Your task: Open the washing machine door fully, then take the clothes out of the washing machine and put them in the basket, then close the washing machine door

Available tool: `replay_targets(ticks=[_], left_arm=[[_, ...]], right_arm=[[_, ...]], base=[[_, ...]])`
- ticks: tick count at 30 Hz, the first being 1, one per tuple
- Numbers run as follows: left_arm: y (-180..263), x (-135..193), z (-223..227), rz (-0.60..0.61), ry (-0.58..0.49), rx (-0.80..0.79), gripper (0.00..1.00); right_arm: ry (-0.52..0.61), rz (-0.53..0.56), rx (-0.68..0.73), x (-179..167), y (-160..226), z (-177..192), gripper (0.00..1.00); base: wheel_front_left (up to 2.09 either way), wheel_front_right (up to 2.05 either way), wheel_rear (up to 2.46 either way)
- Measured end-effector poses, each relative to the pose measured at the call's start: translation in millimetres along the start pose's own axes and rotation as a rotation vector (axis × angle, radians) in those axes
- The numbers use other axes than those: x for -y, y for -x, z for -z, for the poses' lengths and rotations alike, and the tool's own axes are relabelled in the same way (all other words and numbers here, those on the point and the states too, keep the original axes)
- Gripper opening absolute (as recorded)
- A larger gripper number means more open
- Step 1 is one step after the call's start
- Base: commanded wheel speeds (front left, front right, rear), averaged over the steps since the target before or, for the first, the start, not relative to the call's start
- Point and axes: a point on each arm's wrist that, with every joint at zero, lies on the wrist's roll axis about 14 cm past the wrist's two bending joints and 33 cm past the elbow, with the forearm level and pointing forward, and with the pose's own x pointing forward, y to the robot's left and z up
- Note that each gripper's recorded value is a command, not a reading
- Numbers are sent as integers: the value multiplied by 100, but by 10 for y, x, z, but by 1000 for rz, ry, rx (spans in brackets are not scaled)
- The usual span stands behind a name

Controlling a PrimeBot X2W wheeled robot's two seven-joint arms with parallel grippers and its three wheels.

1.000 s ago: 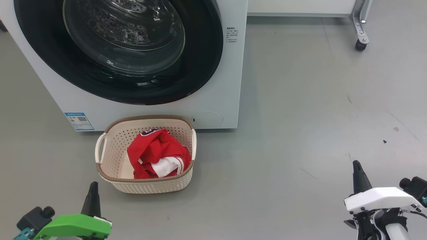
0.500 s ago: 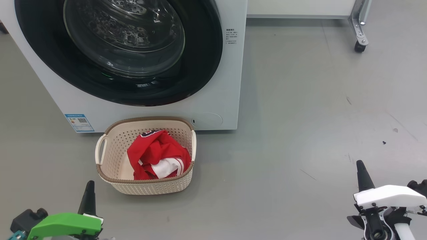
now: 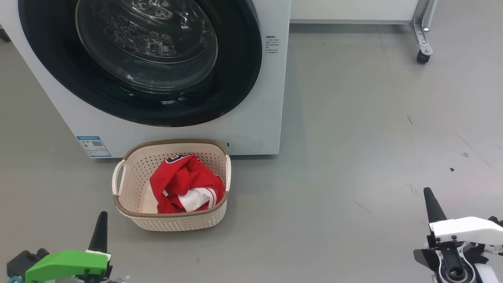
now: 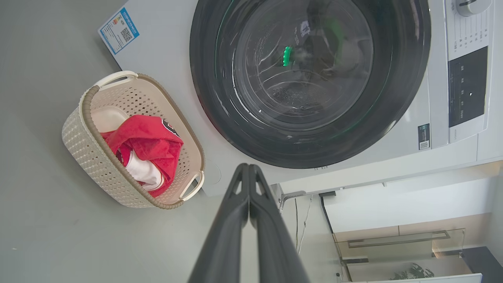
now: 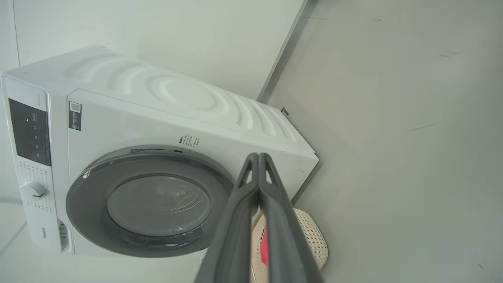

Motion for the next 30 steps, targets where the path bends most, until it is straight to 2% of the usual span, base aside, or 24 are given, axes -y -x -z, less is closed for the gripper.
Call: replay_targets(ticks=[24,30], left_arm=[[-25,176,-119,66,253,-2,0],[-26,183,-126,69,257,0,0]], right_arm=[[-316,-48,29,-72,3,-162,0],[-325,-57,33,-92,-4,-173,0]], base=[[0,0,0],[0,0,0]])
